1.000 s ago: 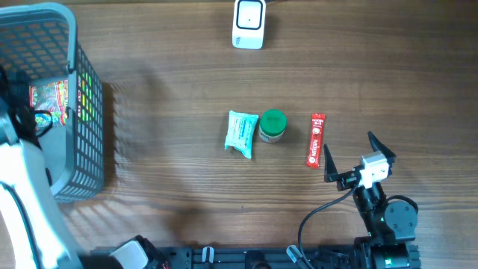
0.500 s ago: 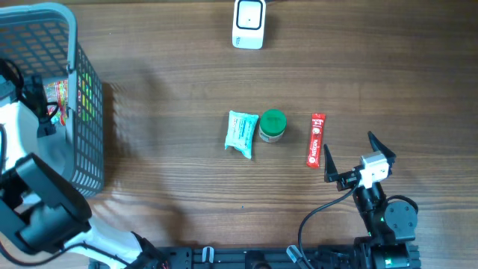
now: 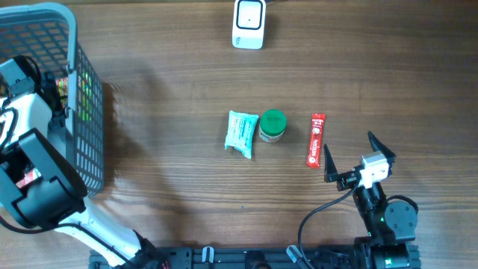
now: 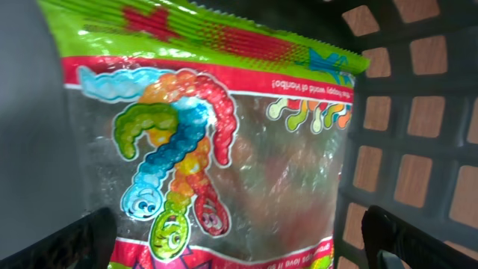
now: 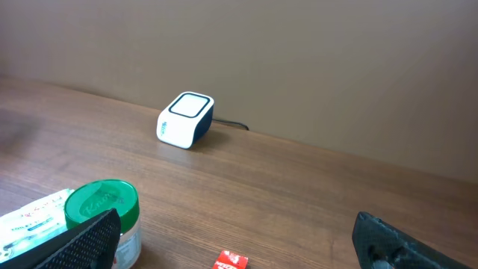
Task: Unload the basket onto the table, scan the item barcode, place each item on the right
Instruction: 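Reach the left gripper into the basket and grasp the Haribo bag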
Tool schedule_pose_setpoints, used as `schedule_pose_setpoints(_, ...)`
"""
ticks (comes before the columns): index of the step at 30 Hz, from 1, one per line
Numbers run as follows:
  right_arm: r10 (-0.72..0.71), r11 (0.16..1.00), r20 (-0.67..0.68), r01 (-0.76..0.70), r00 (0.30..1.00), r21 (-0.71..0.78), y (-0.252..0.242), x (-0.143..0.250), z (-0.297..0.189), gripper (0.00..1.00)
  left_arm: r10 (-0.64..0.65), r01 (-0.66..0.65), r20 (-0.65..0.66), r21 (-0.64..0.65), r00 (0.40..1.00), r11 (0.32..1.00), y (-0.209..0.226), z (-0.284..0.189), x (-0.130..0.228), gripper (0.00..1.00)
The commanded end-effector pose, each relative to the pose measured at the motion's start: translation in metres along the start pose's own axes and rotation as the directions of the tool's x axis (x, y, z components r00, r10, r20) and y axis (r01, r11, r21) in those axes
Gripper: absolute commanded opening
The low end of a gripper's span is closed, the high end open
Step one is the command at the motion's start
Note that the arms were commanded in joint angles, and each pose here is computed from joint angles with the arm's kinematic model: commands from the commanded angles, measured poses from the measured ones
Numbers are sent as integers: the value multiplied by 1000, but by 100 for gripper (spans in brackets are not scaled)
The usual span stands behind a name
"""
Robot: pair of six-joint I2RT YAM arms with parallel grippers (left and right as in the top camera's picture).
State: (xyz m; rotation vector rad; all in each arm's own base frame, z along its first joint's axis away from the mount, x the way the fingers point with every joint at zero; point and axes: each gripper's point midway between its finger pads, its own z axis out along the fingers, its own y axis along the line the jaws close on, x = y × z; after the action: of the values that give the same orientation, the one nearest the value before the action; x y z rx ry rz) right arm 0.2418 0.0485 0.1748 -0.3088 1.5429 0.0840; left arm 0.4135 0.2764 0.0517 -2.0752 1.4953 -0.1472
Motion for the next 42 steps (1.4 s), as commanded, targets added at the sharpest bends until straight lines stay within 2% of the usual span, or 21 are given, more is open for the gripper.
schedule_pose_setpoints(1, -12, 1000, 5, 12, 1000, 14, -2, -1, 0, 100, -13, 10, -35, -95, 999, 995, 33, 36, 16, 97)
schedule_pose_setpoints(3, -12, 1000, 5, 12, 1000, 14, -2, -1, 0, 100, -9, 3, -47, -125, 999, 992, 43, 43, 21, 70)
schedule_pose_setpoints(4, -12, 1000, 5, 12, 1000, 14, -2, -1, 0, 100, -6, -3, -59, -138, 998, 990, 47, 45, 23, 36)
schedule_pose_setpoints(5, -12, 1000, 5, 12, 1000, 14, -2, -1, 0, 100, -6, -5, -71, -151, 997, 988, 51, 46, 26, 14)
schedule_pose_setpoints(6, -12, 1000, 5, 12, 1000, 14, -2, -1, 0, 100, -3, -10, -89, -146, 996, 989, 50, 46, 29, 4)
schedule_pose_setpoints(11, -12, 1000, 5, 11, 1000, 14, -2, -1, 0, 100, 34, -39, -166, -27, 986, 999, 12, 26, 32, 4)
schedule_pose_setpoints(16, -12, 1000, 5, 12, 1000, 14, -2, -1, 0, 100, 73, -60, -127, 100, 989, 993, -37, -30, 13, 4)
schedule_pose_setpoints(19, -12, 1000, 5, 12, 1000, 14, -2, -1, 0, 100, 84, -74, -57, 166, 995, 983, -59, -79, -7, 4)
schedule_pose_setpoints(26, -12, 1000, 5, 12, 1000, 14, -2, -1, 0, 100, 86, -113, 109, 275, 990, 955, -72, -191, -43, 4)
schedule_pose_setpoints(31, -12, 1000, 5, 12, 1000, 14, -2, -1, 0, 100, 88, -113, 121, 219, 989, 969, -50, -215, -45, 4)
schedule_pose_setpoints(33, -12, 1000, 5, 12, 1000, 14, -2, -1, 0, 100, 102, -117, 99, 159, 990, 980, -36, -207, -41, 46)
schedule_pose_setpoints(34, -12, 1000, 5, 12, 1000, 14, -2, -1, 0, 100, 111, -120, 84, 121, 990, 985, -28, -201, -38, 87)
schedule_pose_setpoints(35, -12, 1000, 5, 12, 1000, 14, -2, -1, 0, 100, 116, -122, 76, 73, 990, 990, -19, -194, -37, 100)
schedule_pose_setpoints(38, -12, 1000, 5, 12, 1000, 14, -2, -1, 0, 100, 132, -131, 54, -32, 990, 991, -1, -169, -33, 100)
schedule_pose_setpoints(40, -12, 1000, 5, 12, 1000, 14, -2, -1, 0, 100, 140, -137, 11, -150, 990, 979, 21, -132, -28, 100)
schedule_pose_setpoints(42, -12, 1000, 5, 12, 1000, 14, -2, -1, 0, 100, 138, -137, -11, -209, 990, 968, 33, -111, -26, 100)
